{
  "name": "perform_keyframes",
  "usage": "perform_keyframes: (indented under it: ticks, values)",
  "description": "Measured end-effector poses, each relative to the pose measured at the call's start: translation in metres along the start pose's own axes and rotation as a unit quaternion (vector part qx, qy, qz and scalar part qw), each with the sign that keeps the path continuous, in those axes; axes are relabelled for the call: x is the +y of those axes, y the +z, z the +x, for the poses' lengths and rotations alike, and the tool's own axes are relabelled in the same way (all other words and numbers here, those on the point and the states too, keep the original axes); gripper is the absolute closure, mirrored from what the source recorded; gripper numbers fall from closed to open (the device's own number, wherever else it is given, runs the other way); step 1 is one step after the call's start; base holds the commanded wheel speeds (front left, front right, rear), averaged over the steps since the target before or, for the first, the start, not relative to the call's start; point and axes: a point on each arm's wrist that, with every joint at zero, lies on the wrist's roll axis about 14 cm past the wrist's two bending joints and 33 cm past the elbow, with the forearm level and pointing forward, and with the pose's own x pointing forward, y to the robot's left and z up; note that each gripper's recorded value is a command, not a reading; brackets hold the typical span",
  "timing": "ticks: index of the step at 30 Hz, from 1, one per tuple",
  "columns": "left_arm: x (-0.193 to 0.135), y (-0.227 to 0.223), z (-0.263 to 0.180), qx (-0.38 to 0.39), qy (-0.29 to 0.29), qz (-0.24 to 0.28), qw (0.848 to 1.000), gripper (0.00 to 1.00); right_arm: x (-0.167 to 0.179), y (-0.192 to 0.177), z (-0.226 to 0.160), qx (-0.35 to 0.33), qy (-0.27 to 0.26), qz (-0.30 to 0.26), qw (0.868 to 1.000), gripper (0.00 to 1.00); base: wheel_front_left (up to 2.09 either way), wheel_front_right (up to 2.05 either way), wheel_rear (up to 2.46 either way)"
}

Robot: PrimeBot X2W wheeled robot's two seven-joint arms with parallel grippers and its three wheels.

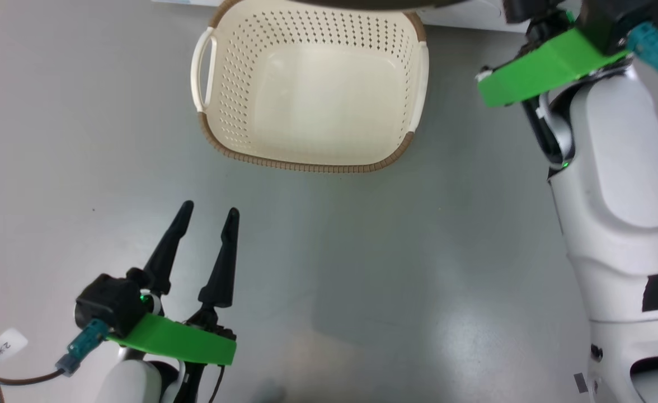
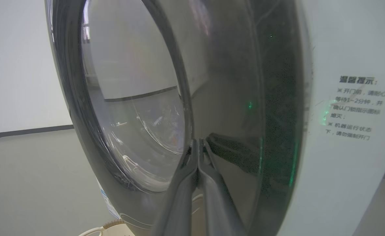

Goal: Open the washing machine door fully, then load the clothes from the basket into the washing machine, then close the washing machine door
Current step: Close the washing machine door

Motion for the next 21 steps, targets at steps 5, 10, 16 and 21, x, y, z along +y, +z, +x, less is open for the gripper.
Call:
perform_keyframes:
  ticks: [5, 10, 16, 21]
  values:
    - [-0.003, -0.009, 0.004, 0.011, -0.005, -0.004, 1.0, 0.0, -0.027, -0.001, 0.008, -0.009, -0.037, 0.019, 0.999, 1.0, 0.0, 0.0, 0.0]
    - [-0.004, -0.02, 0.008, 0.024, -0.007, -0.009, 1.0, 0.0, -0.045, 0.003, 0.019, -0.027, -0.057, 0.028, 0.998, 1.0, 0.0, 0.0, 0.0]
    - [-0.005, -0.022, 0.016, 0.024, -0.011, -0.008, 1.0, 0.0, -0.044, -0.004, 0.025, -0.03, -0.054, 0.04, 0.997, 1.0, 0.0, 0.0, 0.0]
    - [-0.006, -0.023, 0.017, 0.024, -0.012, -0.011, 1.0, 0.0, -0.045, -0.002, 0.026, -0.033, -0.053, 0.043, 0.997, 1.0, 0.0, 0.0, 0.0]
